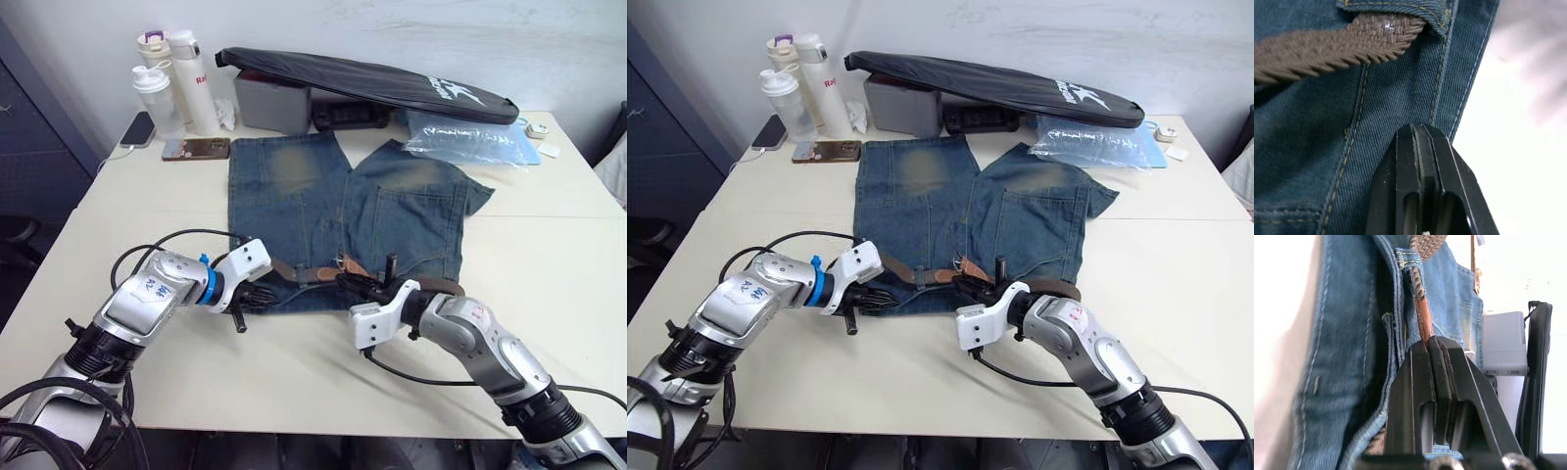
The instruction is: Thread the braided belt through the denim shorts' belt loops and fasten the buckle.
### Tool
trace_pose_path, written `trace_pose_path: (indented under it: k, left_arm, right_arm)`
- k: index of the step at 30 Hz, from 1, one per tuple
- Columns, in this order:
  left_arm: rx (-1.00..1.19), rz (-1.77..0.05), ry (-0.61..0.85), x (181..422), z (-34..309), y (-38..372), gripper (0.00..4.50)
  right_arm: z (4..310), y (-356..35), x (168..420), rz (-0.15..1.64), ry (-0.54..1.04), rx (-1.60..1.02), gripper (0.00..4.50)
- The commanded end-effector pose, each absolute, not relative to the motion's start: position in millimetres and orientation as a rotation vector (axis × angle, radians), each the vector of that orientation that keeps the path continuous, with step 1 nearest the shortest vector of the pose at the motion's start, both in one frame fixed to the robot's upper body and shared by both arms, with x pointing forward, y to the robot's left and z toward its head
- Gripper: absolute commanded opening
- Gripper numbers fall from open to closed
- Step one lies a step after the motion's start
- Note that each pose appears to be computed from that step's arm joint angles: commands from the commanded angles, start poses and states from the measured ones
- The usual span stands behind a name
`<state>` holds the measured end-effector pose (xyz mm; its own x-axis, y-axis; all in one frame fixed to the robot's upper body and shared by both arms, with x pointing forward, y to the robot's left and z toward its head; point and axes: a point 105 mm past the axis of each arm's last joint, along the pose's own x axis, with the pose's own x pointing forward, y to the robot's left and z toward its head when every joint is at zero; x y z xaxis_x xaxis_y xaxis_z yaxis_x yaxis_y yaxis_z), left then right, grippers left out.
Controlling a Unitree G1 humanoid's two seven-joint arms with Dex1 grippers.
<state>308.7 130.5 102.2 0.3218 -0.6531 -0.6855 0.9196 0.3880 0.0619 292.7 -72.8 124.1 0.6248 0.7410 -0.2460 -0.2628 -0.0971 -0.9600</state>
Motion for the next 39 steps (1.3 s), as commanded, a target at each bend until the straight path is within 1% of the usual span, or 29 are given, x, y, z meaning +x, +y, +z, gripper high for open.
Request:
trace_pose_path:
  k: [1,6,11,15,19,22,27,30,37,39]
  left_arm:
    - [0.655,-1.028,0.688,311.1,85.1,147.0,0.03]
    - [0.682,-1.023,0.697,311.4,77.1,146.1,0.03]
    - [0.690,-1.026,0.704,311.8,72.5,145.2,0.03]
    - [0.681,-1.032,0.703,312.1,69.8,141.8,0.03]
    - [0.675,-1.034,0.703,311.9,68.2,140.3,0.03]
    - [0.668,-1.035,0.712,307.4,64.3,141.5,0.03]
    - [0.649,-1.040,0.729,301.0,59.1,141.6,0.03]
    - [0.655,-1.035,0.738,299.2,56.5,144.7,0.03]
    - [0.670,-1.027,0.748,298.5,56.5,151.9,0.03]
    - [0.673,-1.022,0.750,299.5,57.2,155.5,0.03]
  right_arm:
    - [154.1,-70.6,287.4,0.842,-0.531,-1.476,0.00]
    - [175.3,-71.7,281.8,0.827,-0.582,-1.512,0.00]
    - [199.3,-87.9,289.8,0.775,-0.599,-1.589,0.00]
    - [217.2,-90.7,292.5,0.772,-0.649,-1.633,0.00]
    - [226.1,-96.4,298.7,0.762,-0.653,-1.657,0.00]
    - [244.4,-120.5,314.3,0.707,-0.634,-1.738,0.00]
    - [266.1,-146.8,324.8,0.659,-0.629,-1.793,0.00]
    - [273.2,-155.0,326.5,0.654,-0.629,-1.807,0.00]
    - [274.0,-151.3,320.8,0.695,-0.659,-1.814,0.00]
    - [274.3,-154.5,321.8,0.689,-0.642,-1.848,0.00]
